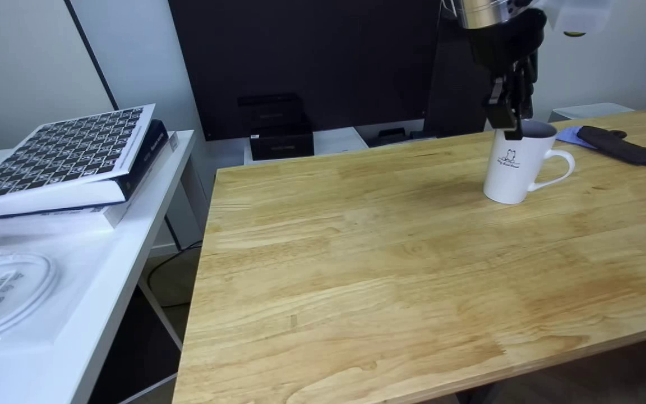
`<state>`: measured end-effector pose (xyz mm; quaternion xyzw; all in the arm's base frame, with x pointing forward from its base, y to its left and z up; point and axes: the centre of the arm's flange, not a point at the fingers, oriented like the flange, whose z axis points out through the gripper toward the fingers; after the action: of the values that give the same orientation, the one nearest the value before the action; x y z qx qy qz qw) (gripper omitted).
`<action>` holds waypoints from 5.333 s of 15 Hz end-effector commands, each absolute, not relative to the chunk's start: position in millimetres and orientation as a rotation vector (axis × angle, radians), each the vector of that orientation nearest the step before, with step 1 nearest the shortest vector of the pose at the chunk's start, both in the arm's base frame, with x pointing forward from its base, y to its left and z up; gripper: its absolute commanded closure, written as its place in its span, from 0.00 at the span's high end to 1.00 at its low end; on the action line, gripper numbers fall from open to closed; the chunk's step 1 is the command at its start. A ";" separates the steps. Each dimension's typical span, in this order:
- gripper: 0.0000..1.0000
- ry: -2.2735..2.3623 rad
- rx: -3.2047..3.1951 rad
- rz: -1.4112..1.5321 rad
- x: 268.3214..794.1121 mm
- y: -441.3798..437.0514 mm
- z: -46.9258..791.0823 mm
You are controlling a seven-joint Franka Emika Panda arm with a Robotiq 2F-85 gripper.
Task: Take the spoon out of the white mug
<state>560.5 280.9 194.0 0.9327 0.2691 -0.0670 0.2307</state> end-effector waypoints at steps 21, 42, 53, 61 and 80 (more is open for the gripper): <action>0.04 0.589 2.577 -0.055 573.4 277.8 407.0; 0.04 1.322 2.926 0.129 588.0 335.6 267.4; 0.04 1.378 2.998 -0.420 612.3 321.4 246.9; 0.04 1.304 2.815 -0.901 619.3 322.1 273.7; 0.04 1.235 2.615 -0.996 657.2 345.5 173.1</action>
<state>621.5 330.1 179.9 0.8537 0.4110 -0.3180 0.0331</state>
